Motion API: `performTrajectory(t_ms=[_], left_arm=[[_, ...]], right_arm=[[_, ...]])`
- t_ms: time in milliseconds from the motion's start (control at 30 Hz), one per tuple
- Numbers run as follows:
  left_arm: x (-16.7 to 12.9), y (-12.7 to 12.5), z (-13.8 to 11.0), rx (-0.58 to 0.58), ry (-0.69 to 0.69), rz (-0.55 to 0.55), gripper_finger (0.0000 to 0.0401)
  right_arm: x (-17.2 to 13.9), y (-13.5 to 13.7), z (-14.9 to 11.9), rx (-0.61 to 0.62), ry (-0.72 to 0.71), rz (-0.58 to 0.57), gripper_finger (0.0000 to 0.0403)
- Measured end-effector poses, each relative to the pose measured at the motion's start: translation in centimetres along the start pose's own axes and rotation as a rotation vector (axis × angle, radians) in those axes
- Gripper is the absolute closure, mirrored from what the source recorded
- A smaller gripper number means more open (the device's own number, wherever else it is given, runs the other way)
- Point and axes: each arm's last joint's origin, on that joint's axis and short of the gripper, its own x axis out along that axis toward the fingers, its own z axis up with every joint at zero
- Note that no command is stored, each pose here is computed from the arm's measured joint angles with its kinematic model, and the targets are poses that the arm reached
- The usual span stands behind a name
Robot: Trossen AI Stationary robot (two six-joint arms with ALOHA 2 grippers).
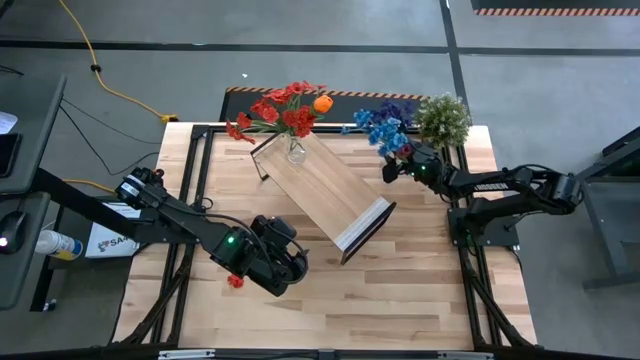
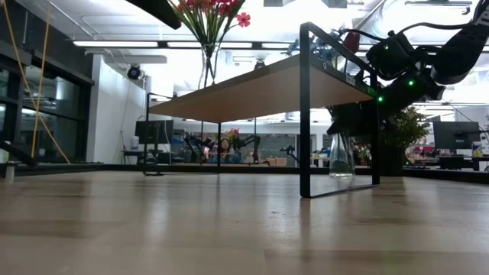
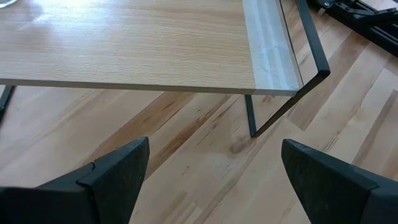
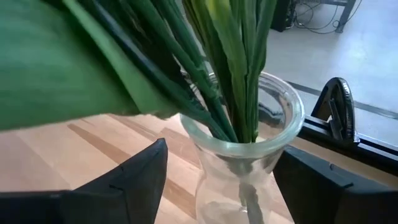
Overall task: Pick and place flowers into a vace then onto a shelf
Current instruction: Put the transparent vase on the shelf
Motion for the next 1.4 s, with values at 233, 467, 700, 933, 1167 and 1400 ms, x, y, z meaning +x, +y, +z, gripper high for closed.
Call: performTrajectory(t_ms=[233,467,700,933,1167,1400], left_arm=[[0.0,0.0,0.0,-0.001,-0.001,-0.001,0.0004],[0.0,0.0,0.0,-0.001,-0.001,-0.001,0.0004],[0.0,0.0,0.0,-0.003,-0.001,-0.002,0.0004],[0.0,0.0,0.0,-0.004,0.010,-0.007,0.0004],[0.0,-0.1,-0.1,-0.019,0.037,-0.019,0.0004],[0.0,-0.2,-0.2,-0.044,0.081,-0.039,0.0004]], right_arm=[[0.0,-0.1,0.0,0.001,-0.008,-0.024,0.0174],[0.0,-0.1,0.0,0.013,-0.009,-0.027,0.0246],[0.0,-0.1,0.1,0.039,-0.013,-0.028,0.0246],[0.0,-0.1,0.2,0.062,-0.021,-0.041,0.0246],[0.6,0.8,2.7,0.011,-0.028,-0.030,0.0246],[1.1,1.9,6.5,-0.049,-0.007,-0.024,0.0246]])
